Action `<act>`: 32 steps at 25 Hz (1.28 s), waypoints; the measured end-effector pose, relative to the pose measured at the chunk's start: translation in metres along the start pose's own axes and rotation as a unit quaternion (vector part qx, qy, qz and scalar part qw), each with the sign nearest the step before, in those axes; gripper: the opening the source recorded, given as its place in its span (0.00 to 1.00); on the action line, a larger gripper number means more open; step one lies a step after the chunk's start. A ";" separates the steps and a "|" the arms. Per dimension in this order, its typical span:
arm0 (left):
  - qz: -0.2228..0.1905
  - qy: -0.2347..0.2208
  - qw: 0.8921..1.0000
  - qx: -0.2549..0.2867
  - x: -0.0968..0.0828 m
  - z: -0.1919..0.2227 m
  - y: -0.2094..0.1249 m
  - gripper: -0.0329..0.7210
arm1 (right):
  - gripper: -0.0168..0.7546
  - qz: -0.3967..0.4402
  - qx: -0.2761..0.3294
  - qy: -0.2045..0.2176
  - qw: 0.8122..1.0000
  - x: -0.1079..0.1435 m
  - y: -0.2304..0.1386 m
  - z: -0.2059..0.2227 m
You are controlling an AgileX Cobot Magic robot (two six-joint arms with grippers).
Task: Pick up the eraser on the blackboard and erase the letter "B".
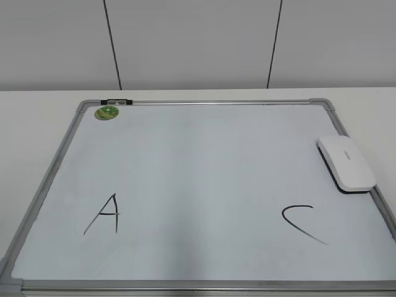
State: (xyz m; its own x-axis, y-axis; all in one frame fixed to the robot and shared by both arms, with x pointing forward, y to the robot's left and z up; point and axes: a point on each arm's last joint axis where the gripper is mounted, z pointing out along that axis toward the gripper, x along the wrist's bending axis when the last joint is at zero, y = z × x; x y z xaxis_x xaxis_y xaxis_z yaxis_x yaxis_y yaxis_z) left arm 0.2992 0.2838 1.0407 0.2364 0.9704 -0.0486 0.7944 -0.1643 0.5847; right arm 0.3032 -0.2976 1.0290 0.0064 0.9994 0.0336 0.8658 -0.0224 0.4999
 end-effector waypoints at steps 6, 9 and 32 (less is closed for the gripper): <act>0.001 0.002 1.000 0.000 0.000 0.000 0.000 0.73 | 0.78 0.000 -0.001 -0.001 1.000 0.000 0.000 0.000; 0.001 0.002 1.000 0.000 0.000 0.000 0.000 0.73 | 0.78 0.000 -0.001 -0.001 1.000 0.000 0.000 0.000; -0.020 0.046 0.983 -0.179 -0.004 -0.042 -0.037 0.73 | 0.78 -0.012 -0.201 -0.009 0.979 0.004 -0.042 -0.041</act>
State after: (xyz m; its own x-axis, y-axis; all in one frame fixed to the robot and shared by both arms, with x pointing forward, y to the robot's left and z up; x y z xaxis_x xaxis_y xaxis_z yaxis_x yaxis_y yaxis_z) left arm 0.2458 0.2935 1.0531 0.1449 0.9893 -0.0142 0.5505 -0.0687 0.8320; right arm 0.2460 -0.2935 1.0436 0.0009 1.0000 0.0046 0.5983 -0.0042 0.8012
